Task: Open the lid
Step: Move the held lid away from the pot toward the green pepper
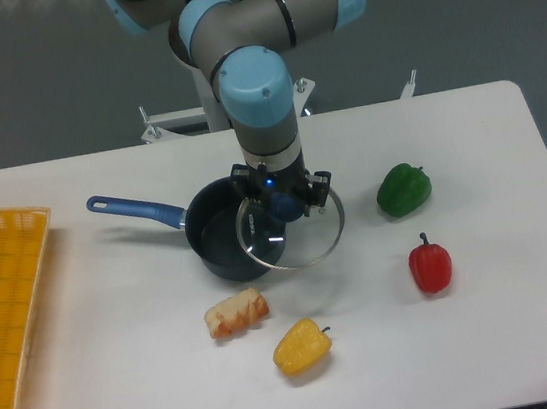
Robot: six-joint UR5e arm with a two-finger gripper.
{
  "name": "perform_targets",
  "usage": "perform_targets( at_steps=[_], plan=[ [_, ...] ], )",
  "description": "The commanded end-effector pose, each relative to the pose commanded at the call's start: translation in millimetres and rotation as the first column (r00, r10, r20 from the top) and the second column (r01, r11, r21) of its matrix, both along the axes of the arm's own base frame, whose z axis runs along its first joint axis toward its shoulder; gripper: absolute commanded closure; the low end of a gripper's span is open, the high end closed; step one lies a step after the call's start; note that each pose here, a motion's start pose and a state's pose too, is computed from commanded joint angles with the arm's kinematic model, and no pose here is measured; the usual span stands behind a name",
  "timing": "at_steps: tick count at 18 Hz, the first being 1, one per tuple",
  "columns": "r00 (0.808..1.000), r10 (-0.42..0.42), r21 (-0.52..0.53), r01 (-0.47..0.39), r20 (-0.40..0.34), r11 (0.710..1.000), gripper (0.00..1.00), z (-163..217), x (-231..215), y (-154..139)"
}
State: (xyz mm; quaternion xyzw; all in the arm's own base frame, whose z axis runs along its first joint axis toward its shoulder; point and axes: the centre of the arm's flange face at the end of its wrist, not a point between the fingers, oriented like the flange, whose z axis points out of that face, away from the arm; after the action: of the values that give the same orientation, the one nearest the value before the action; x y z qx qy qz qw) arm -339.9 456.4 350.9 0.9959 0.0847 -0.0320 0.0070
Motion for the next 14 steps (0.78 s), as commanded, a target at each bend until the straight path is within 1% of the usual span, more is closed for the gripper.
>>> perform_targets(
  at_steps=[5, 8, 14],
  plan=[
    [1.000, -0.002, 0.002, 0.002, 0.000, 1.000, 0.42, -3, -4, 2],
    [1.000, -0.017, -0.007, 0.017, 0.007, 1.000, 0.42, -9, -6, 5],
    [1.000, -0.012, -0.005, 0.012, 0.006, 1.000, 0.42, -8, -16, -2]
  ],
)
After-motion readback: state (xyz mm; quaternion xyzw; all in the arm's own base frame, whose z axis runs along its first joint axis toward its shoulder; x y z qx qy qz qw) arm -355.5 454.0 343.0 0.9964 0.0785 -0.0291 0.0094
